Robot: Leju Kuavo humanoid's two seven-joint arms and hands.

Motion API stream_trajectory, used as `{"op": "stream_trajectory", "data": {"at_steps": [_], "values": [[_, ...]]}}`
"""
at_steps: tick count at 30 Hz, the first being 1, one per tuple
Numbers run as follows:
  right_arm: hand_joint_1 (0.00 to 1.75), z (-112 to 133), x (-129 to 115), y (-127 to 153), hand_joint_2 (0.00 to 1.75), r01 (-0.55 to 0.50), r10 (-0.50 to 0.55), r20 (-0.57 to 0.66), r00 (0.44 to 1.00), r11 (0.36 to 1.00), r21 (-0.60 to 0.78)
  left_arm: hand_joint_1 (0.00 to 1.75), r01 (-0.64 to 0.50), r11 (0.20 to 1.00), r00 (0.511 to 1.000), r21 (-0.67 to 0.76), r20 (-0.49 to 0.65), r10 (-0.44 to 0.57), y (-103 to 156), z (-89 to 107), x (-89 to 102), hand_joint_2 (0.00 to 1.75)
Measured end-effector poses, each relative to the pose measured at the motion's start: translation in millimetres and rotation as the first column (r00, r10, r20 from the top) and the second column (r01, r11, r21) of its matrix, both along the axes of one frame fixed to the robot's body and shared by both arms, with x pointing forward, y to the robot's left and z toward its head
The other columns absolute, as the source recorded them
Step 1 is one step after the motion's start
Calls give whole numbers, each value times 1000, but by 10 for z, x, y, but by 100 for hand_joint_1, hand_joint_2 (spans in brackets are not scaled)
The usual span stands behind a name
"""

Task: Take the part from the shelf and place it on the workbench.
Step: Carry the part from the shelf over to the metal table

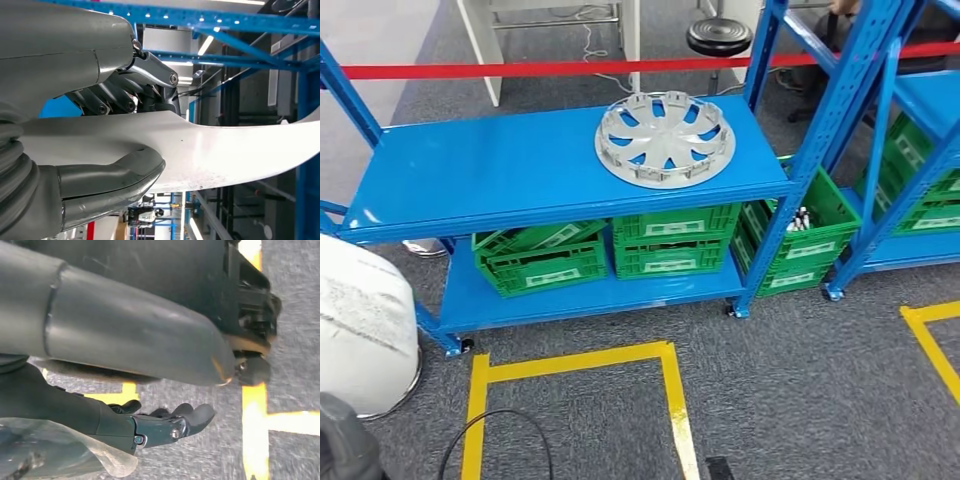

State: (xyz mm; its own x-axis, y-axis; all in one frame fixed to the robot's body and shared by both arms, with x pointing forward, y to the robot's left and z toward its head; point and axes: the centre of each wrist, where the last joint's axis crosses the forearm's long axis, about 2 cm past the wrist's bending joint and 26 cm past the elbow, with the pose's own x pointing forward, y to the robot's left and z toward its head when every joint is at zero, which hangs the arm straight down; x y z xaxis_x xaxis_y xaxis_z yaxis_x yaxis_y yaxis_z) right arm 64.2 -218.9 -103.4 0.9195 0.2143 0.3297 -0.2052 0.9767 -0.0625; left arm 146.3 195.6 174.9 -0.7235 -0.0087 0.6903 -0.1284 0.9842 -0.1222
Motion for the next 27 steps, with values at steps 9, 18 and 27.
{"op": "stream_trajectory", "data": {"at_steps": [9,18,27], "values": [[0,0,4,-8,0,-33,33,3,999,999,-5,175,-31,999,999,7,21,31,-67,42,-37,175],[0,-5,-34,4,0,-91,91,-20,996,996,-11,175,-20,1000,1000,-8,21,21,-115,51,-72,175],[0,-4,-34,8,0,-117,117,-13,993,993,-12,175,-13,1000,1000,-1,23,13,-122,46,-85,175]]}}
